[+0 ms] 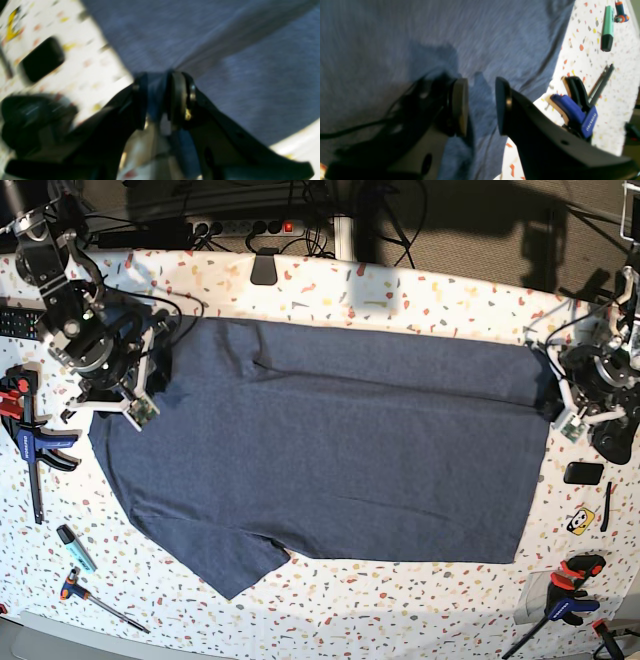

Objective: Fold the T-shirt properly
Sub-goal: 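Fold the shoulder edge over with both grippers, then release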

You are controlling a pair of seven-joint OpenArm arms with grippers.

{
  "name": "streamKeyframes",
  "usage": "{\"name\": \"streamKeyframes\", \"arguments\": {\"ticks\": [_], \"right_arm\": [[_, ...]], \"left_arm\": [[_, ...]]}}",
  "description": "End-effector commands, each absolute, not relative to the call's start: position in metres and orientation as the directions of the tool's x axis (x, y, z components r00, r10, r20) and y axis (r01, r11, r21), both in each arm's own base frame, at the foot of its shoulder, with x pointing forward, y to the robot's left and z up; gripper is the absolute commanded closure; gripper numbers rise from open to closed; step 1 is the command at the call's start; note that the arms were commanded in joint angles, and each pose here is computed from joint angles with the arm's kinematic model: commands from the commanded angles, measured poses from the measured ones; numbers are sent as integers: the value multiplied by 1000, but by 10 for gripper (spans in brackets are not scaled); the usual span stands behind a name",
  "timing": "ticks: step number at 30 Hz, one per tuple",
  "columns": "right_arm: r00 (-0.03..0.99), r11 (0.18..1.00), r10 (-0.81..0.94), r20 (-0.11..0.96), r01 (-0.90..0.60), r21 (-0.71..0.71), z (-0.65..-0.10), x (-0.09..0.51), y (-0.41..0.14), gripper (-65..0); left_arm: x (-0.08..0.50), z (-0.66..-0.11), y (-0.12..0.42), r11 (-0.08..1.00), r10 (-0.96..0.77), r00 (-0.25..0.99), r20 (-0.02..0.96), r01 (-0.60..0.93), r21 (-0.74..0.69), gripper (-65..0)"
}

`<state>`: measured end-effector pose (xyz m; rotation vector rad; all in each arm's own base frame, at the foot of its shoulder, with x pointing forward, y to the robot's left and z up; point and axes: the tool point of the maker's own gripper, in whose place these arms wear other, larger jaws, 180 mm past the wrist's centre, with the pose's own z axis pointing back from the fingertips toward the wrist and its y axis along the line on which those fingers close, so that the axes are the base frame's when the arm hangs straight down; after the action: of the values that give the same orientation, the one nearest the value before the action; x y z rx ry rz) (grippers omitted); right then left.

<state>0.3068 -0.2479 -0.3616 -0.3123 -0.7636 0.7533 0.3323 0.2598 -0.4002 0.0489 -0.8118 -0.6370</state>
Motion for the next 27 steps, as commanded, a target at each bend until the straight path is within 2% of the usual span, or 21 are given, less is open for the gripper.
{"name": "streamKeyframes", "arguments": {"ticks": [1,8,14,15,18,19,27], "right_arm": [[457,713,701,547,-455,-534,-339,319,-253,-189],[458,805,591,665,-390,-447,-318,304,-241,-188],[488,835,539,687,-419,-357,-332,274,-217,-181],[496,842,526,691,-417,-342,-336,271,-214,-155],[504,861,491,710,-405,-308,-340,269,-205,-18],[506,865,483,715,-402,-300,-340,269,-203,0],[539,874,475,696,-383,-300,-351,265,-199,0]], "left_arm": [[347,-377,274,825,-538,484,690,468,316,-155],[351,-347,290,921,-341,479,809,341,186,-155],[333,-357,260,928,-191,500,845,373,-11,-143],[331,-358,256,928,-173,498,850,371,-28,-125],[330,-363,245,928,-139,500,855,366,-63,-37],[330,-364,241,928,-129,500,857,365,-74,0],[329,-373,210,920,-46,500,865,358,-158,0]]}}
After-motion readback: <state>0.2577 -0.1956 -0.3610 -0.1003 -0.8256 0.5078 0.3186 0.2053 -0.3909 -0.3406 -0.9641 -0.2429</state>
